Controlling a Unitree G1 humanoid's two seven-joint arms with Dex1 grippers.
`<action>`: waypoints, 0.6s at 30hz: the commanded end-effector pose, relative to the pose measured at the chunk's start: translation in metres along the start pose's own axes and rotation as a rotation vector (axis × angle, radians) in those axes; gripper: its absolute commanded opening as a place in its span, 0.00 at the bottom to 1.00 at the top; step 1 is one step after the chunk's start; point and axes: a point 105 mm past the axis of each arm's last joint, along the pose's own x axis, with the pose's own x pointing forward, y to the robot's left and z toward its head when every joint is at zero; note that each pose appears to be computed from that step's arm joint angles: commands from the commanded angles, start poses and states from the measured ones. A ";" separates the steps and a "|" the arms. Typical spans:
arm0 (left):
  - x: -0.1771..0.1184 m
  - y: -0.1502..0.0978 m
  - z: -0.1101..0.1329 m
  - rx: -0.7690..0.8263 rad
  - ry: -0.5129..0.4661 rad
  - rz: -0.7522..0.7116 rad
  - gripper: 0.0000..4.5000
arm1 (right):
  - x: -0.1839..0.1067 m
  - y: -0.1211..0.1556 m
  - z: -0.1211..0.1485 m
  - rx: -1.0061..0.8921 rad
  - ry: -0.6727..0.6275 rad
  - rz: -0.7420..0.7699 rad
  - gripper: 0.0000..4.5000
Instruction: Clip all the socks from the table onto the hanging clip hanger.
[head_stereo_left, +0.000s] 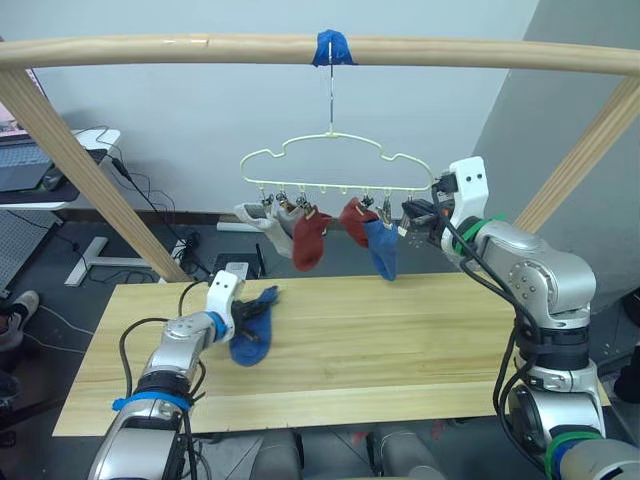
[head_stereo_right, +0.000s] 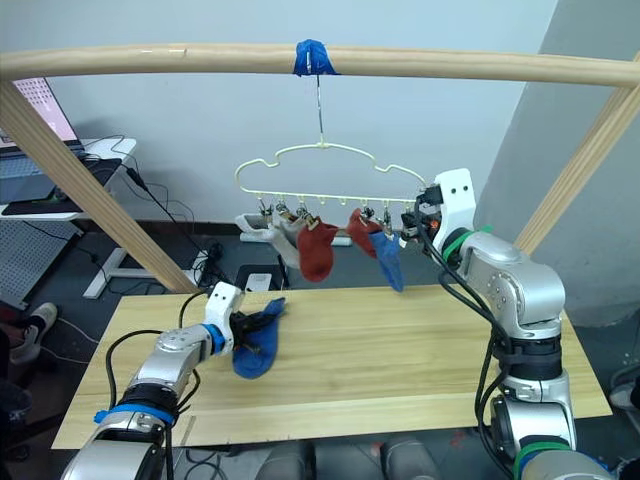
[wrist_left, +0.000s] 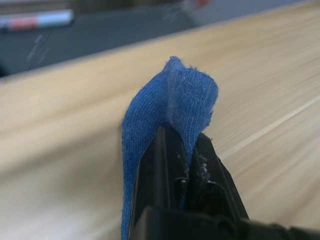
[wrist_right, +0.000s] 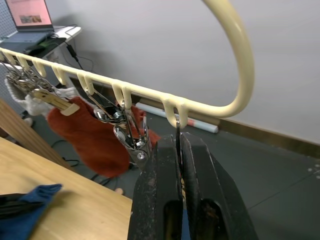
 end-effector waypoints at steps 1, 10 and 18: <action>0.004 -0.017 0.039 0.045 -0.141 -0.058 0.01 | -0.005 0.000 0.013 0.058 -0.031 0.018 0.00; 0.007 -0.111 0.131 0.243 -0.487 -0.345 0.01 | -0.013 0.009 0.019 0.385 0.019 0.095 0.00; 0.018 -0.151 0.164 0.416 -0.605 -0.342 0.01 | -0.010 0.018 0.021 0.587 -0.005 0.099 0.00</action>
